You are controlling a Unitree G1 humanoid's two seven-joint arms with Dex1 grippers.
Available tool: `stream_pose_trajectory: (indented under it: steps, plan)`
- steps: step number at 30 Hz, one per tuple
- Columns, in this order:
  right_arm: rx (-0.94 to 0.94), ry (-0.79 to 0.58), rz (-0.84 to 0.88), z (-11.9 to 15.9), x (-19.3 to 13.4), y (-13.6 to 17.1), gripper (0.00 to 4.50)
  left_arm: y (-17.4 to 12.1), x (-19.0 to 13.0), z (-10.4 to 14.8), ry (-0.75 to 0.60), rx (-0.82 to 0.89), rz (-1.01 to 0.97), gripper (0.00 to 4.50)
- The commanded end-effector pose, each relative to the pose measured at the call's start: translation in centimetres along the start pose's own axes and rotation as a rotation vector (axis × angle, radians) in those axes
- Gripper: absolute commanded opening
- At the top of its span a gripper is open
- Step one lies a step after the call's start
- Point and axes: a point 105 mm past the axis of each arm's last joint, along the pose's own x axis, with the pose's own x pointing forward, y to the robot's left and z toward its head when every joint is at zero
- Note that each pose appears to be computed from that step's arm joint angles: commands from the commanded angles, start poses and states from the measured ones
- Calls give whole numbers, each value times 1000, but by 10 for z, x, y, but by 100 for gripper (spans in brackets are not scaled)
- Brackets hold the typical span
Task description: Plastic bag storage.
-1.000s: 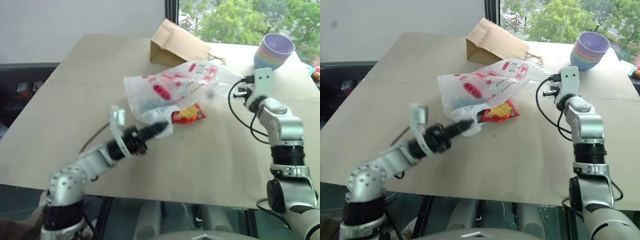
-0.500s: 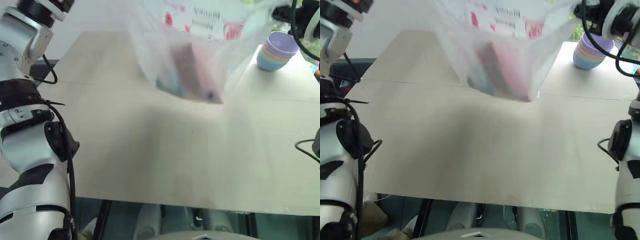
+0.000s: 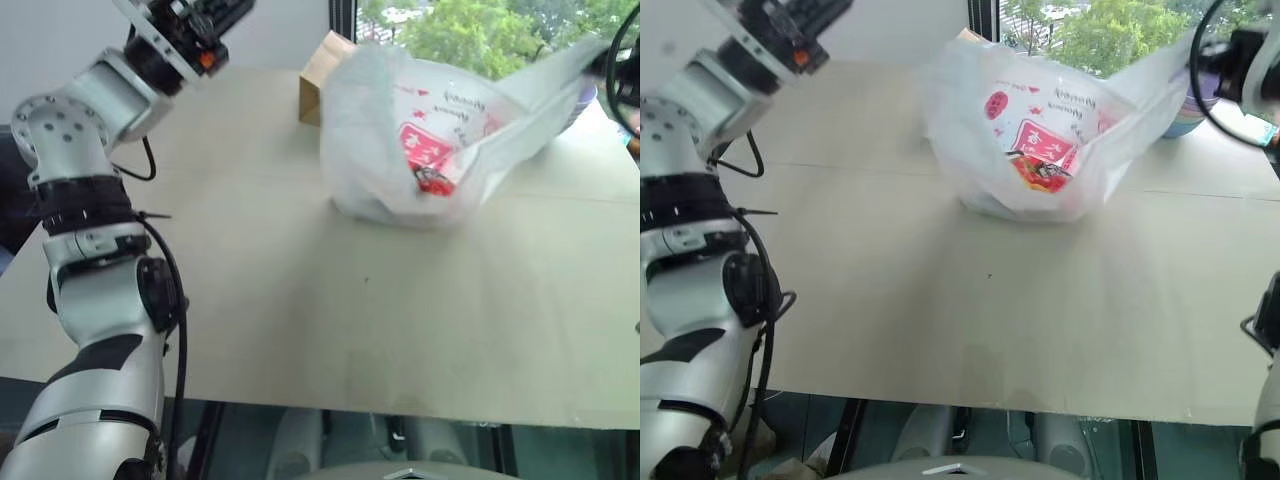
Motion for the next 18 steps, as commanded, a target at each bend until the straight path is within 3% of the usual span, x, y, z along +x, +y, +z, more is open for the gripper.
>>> stream_pose_trajectory:
  steps: [1, 4, 6, 8, 18]
  plan:
    - [36, -48, -43, -12, -19, 18, 0, -23, -30, -50, 177, 30, -52, 127]
    - [89, -46, -62, -29, -23, 28, 0, -49, -54, -93, 337, -49, -136, 255]
    - [121, -49, -77, -35, -24, 32, 0, -65, -60, -119, 440, -37, -180, 255]
    - [132, -51, -85, -36, -25, 34, 0, -71, -56, -125, 439, -47, -201, 255]
    - [138, -68, -77, -33, -22, 46, 0, -87, 16, -101, 353, 112, -253, 255]
